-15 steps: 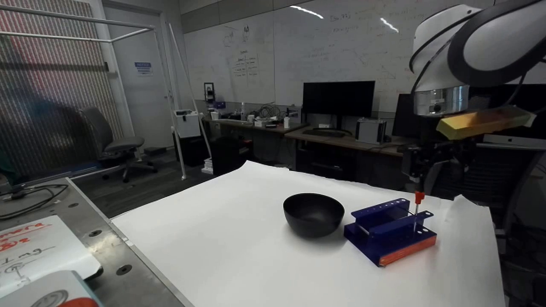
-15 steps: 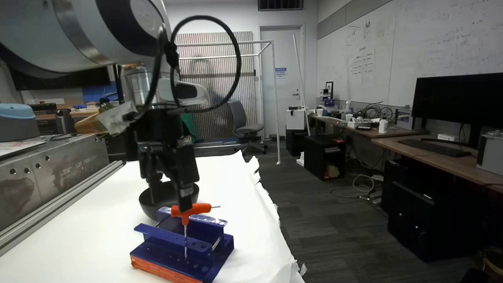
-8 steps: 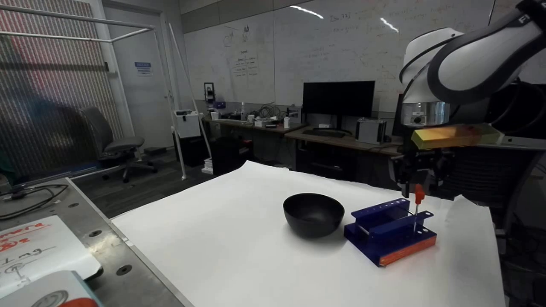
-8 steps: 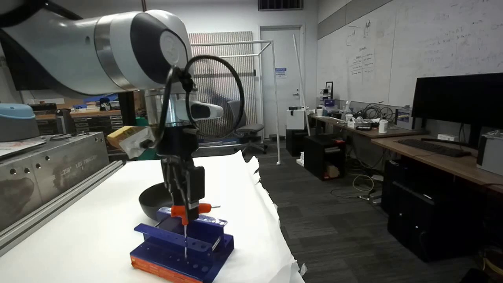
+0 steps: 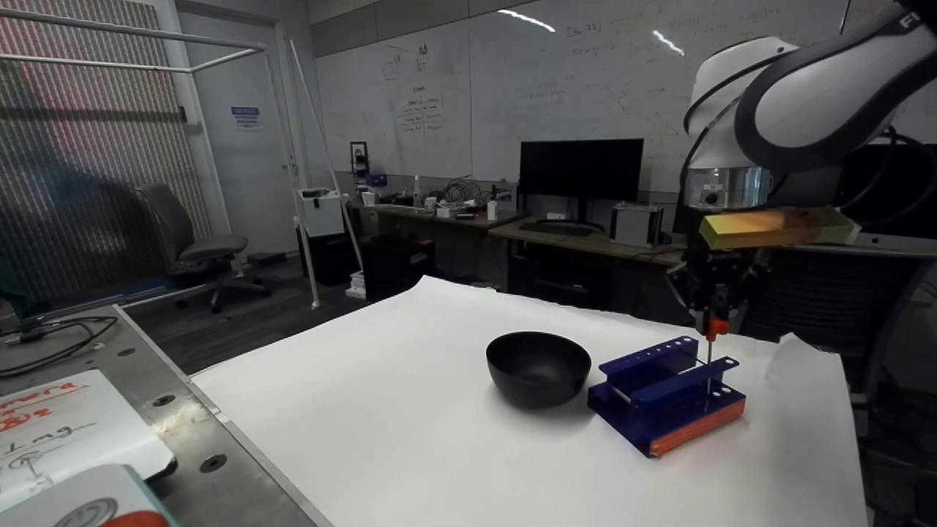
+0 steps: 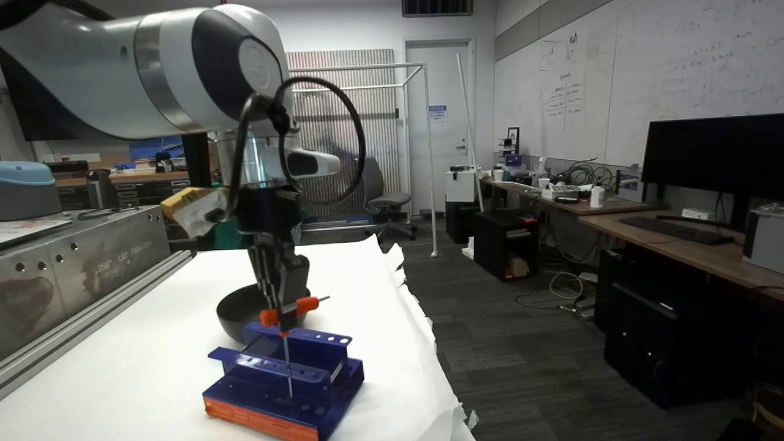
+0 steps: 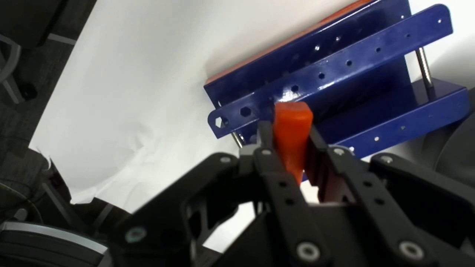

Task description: Put the screwdriver in the black bowl

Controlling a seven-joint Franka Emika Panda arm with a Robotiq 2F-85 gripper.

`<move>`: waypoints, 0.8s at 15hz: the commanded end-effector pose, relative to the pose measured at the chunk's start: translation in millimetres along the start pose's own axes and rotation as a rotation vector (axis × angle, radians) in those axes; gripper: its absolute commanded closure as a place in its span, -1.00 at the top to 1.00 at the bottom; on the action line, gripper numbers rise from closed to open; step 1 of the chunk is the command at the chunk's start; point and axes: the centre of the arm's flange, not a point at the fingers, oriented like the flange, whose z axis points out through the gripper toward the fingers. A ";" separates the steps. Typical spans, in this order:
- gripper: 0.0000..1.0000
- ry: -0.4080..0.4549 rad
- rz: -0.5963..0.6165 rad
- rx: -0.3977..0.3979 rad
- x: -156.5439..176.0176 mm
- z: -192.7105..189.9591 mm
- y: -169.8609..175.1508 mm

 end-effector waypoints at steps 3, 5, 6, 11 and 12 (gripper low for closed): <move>-0.89 0.118 0.003 -0.017 -22.1 -105.7 16.6; -0.89 0.156 -0.030 0.033 -28.1 -136.0 20.3; -0.89 0.187 -0.040 0.073 -30.8 -148.7 20.8; -0.89 0.354 -0.032 0.342 -20.6 -148.4 -1.3; -0.89 0.377 -0.035 0.394 -18.9 -142.3 -8.8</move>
